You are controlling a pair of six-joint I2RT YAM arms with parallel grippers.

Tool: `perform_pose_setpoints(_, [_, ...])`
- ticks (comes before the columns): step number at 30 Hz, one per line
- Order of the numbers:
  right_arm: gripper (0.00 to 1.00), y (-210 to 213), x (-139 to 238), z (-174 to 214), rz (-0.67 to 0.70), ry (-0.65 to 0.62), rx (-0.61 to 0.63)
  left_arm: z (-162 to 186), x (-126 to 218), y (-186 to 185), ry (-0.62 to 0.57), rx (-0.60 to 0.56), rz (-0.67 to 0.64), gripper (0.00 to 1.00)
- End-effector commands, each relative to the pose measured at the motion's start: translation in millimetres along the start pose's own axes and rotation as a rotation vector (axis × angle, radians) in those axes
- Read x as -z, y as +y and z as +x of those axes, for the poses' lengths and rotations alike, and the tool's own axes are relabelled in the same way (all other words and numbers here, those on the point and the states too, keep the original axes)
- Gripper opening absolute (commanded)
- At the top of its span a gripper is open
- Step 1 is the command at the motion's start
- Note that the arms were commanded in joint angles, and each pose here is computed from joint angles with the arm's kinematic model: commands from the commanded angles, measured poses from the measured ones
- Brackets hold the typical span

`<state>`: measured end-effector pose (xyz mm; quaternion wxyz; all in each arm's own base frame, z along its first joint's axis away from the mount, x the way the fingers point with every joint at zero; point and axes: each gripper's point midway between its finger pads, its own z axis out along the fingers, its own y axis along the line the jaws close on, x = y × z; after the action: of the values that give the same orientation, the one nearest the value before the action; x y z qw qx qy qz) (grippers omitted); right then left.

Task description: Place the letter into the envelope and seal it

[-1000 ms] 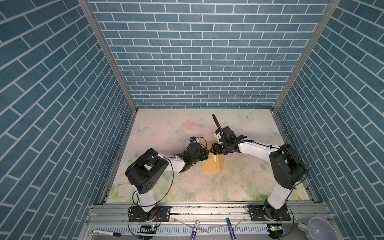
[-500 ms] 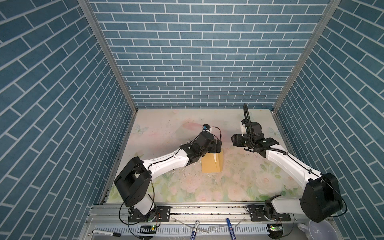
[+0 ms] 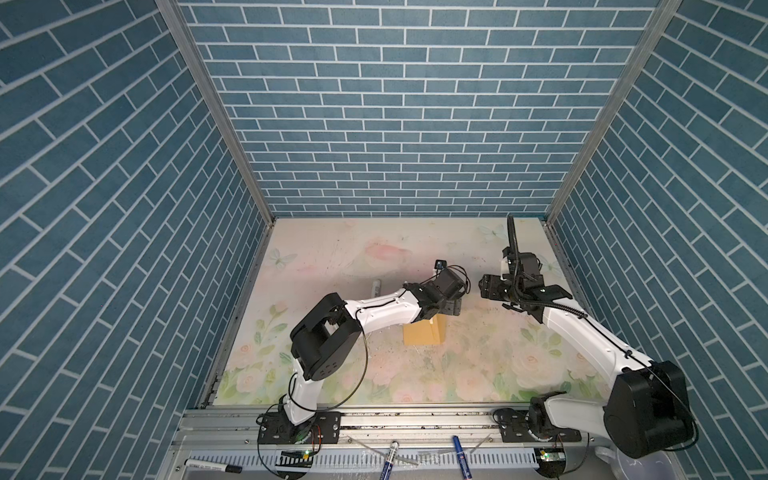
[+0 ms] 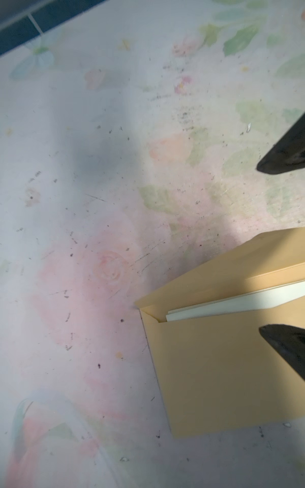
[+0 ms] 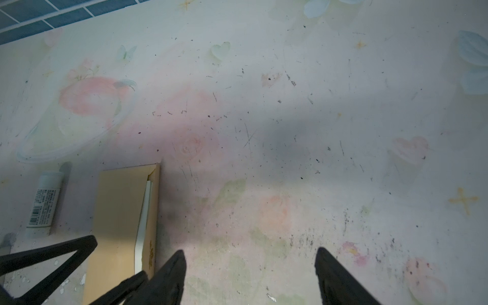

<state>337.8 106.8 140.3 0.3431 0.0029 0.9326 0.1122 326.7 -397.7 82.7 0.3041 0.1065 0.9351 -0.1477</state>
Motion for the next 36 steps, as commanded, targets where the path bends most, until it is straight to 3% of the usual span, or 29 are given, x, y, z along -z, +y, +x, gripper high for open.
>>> perform_pose_setpoints(1, [0.77,-3.3,1.6,5.7,-0.007,-0.001,-0.014,5.7,-7.7,-2.6,0.013,-0.014,-0.042,0.87])
perform_pose_setpoints(9, [0.78,-4.1,-0.6,8.5,-0.024,0.0,-0.026,11.9,-30.4,4.1,0.018,-0.057,-0.113,0.71])
perform_pose_setpoints(18, [0.78,-3.5,-2.9,11.0,-0.035,0.001,-0.027,10.7,-40.9,6.1,0.02,-0.106,-0.154,0.39])
perform_pose_setpoints(25, [0.78,-7.0,0.8,9.5,-0.021,-0.017,-0.025,-8.2,-27.3,-2.3,-0.019,-0.188,-0.132,0.16])
perform_pose_setpoints(30, [0.77,-13.0,5.9,6.4,0.003,-0.042,-0.03,-33.4,-4.2,-14.1,-0.065,-0.388,-0.104,0.07])
perform_pose_setpoints(36, [0.77,-24.3,12.5,3.8,0.047,-0.072,-0.052,-69.7,30.7,-25.1,-0.158,-0.762,-0.113,0.0])
